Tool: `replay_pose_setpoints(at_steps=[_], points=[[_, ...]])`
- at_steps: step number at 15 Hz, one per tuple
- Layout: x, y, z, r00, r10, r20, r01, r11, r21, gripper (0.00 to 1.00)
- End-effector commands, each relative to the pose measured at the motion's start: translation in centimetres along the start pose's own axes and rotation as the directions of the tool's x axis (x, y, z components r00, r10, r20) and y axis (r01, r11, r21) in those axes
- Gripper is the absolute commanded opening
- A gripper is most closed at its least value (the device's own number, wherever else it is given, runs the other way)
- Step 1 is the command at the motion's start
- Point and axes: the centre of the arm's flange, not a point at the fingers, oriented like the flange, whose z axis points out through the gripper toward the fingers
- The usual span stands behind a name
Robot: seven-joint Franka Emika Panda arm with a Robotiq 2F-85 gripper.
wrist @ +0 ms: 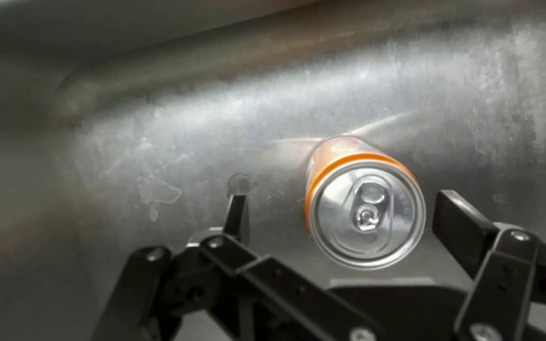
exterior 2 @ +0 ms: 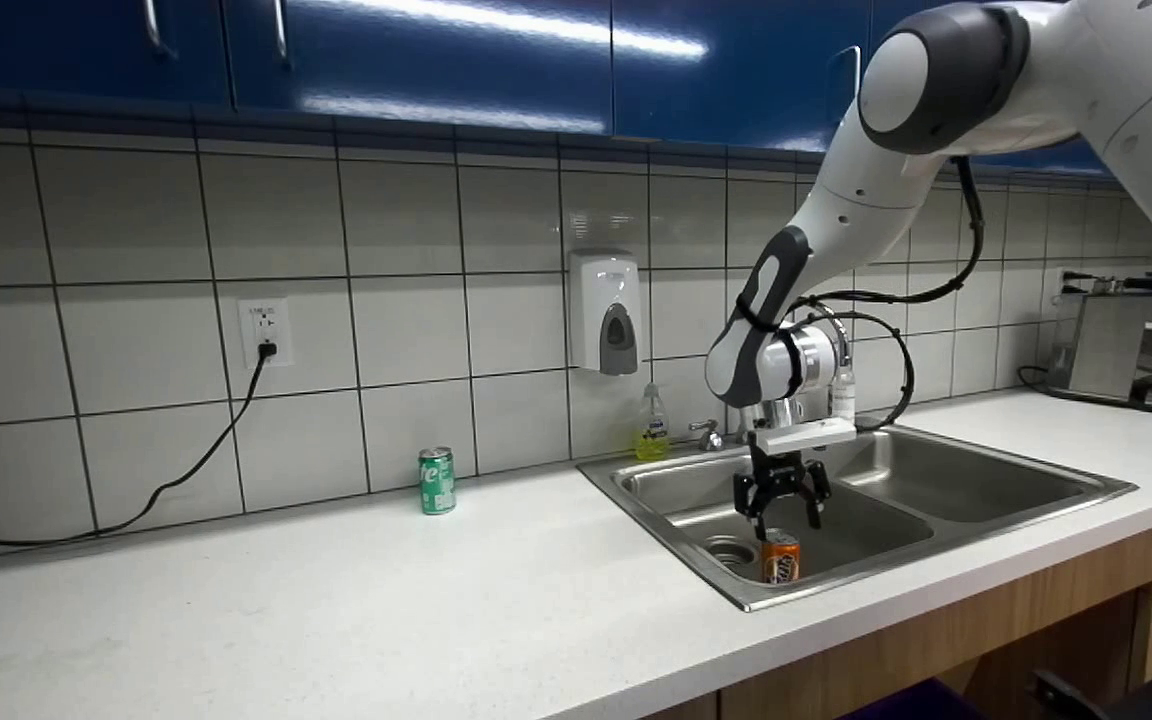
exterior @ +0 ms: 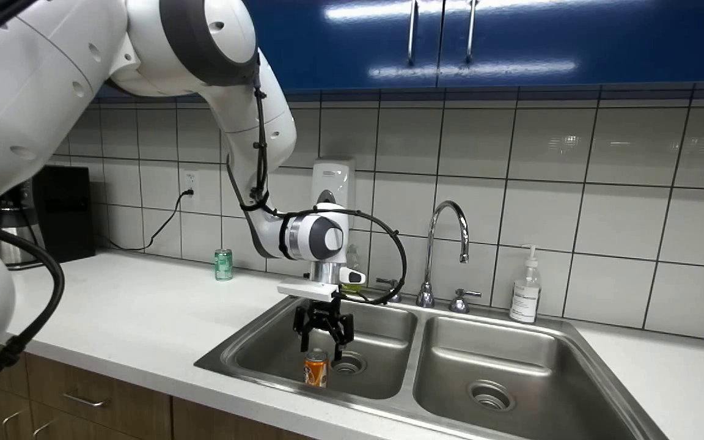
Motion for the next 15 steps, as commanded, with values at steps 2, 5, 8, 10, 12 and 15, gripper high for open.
replay_pose_setpoints(at_steps=[2,5,8,10,12,15], points=[[1.6,-0.2,0.8,1.0,-0.03,-0.005,0.03,0.999,0.037,1.0],[1.6,-0.7,1.5,1.0,-0.029,0.002,0.029,0.998,0.05,1.0],[1.3,-1.0,2.2,1.0,-0.022,0.013,0.022,0.998,0.061,1.0],[1.2,-1.0,2.5,1.0,-0.021,0.019,0.02,0.998,0.064,1.0],[1.2,-0.9,2.8,1.0,-0.016,0.024,0.015,0.998,0.065,1.0],[1.1,-0.7,3.0,1.0,-0.01,0.029,0.008,0.998,0.064,1.0]])
